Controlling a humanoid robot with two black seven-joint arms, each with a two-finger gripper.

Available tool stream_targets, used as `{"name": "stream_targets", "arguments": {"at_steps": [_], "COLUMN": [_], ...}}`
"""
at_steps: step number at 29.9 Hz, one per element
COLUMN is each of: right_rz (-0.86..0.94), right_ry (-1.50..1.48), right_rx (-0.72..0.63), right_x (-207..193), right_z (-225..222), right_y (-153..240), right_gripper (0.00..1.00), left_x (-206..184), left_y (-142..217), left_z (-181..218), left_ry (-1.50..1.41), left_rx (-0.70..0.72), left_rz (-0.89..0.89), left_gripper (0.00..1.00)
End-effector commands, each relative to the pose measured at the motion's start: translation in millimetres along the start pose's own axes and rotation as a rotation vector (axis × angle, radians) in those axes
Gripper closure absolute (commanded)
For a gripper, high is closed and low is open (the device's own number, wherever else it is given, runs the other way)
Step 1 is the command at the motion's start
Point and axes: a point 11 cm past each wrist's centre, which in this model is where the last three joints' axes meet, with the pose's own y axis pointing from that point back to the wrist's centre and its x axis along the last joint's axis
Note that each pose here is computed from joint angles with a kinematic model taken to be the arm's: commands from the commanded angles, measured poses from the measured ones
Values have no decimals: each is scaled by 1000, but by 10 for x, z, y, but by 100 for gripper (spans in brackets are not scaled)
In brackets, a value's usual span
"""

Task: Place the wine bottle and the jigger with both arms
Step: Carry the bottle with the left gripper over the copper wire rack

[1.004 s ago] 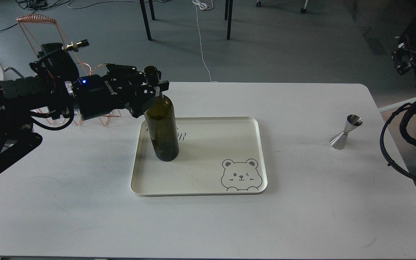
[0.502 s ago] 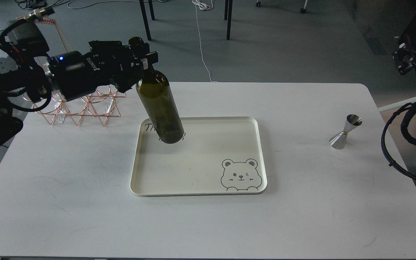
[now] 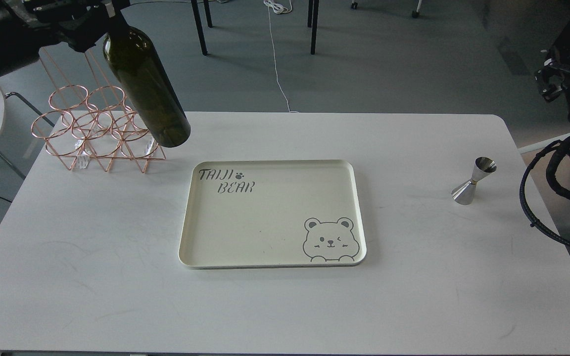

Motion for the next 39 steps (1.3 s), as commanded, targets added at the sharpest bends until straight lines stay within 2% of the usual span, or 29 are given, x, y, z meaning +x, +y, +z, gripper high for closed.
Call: {"name": "stream_targets", "arguments": {"at_steps": [1,14,39], "right_rz": [5,6,-4], "right_ry": [10,10,6], "right_rx": [6,3,6], "right_x": [26,31,-28], "right_z": [-45,-31,-33], "right_y": [-3,3,-27], "right_gripper": [1,1,1], "left_x": [-11,-235,-292], "left_y": [76,97,-6], "left_z": [-230,-679,-743], "left_ry": [3,50,63], "left_rx": [70,207,218], "left_rz": [0,-12,5], "left_gripper": [92,92,92]}}
